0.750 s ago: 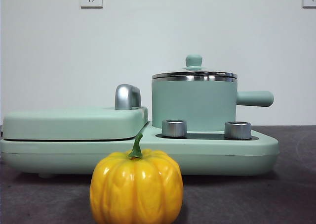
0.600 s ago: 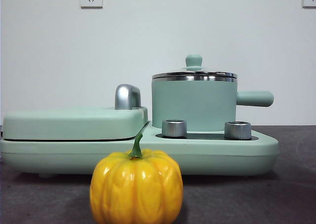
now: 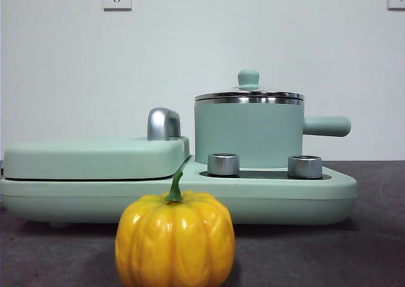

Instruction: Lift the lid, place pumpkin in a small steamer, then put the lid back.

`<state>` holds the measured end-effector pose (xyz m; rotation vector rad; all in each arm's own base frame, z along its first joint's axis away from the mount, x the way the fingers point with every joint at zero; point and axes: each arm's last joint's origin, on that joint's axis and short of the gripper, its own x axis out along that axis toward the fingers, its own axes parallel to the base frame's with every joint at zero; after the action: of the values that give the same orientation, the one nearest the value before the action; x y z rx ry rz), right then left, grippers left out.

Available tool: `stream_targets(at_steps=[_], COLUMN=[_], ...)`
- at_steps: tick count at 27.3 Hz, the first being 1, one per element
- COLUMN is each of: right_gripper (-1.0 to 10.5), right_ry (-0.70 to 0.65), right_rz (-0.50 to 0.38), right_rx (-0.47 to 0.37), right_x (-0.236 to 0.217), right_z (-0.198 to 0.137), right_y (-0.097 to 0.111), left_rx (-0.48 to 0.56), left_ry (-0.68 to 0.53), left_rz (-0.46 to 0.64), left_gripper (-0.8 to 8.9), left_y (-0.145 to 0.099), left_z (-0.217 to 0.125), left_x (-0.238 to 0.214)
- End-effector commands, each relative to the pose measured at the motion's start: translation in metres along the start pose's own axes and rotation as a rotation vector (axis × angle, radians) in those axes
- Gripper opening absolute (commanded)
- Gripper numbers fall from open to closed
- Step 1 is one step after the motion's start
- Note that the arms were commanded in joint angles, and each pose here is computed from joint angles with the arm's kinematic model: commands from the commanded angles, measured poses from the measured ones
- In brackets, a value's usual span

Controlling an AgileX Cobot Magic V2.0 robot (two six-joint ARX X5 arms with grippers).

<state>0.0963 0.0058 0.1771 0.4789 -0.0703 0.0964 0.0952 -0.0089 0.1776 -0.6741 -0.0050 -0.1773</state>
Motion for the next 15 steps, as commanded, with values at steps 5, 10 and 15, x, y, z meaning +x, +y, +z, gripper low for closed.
stream_targets(at_steps=[5, 10, 15], right_gripper=[0.1, 0.1, 0.1], right_ry=[-0.037, -0.076, 0.0], right_rz=[0.124, 0.149, 0.165], right_rx=[0.128, 0.122, 0.035], right_x=[-0.006, -0.015, -0.02], right_z=[0.03, 0.061, 0.092], right_y=[0.019, 0.035, 0.053], left_rx=[-0.143, -0.096, 0.04], left_ry=[-0.045, -0.021, 0.013], left_rz=[-0.038, -0.031, -0.107], left_gripper=[0.1, 0.1, 0.1], left_y=[-0.013, -0.032, -0.056], left_z=[0.016, 0.038, 0.065], left_x=[-0.004, -0.008, -0.006])
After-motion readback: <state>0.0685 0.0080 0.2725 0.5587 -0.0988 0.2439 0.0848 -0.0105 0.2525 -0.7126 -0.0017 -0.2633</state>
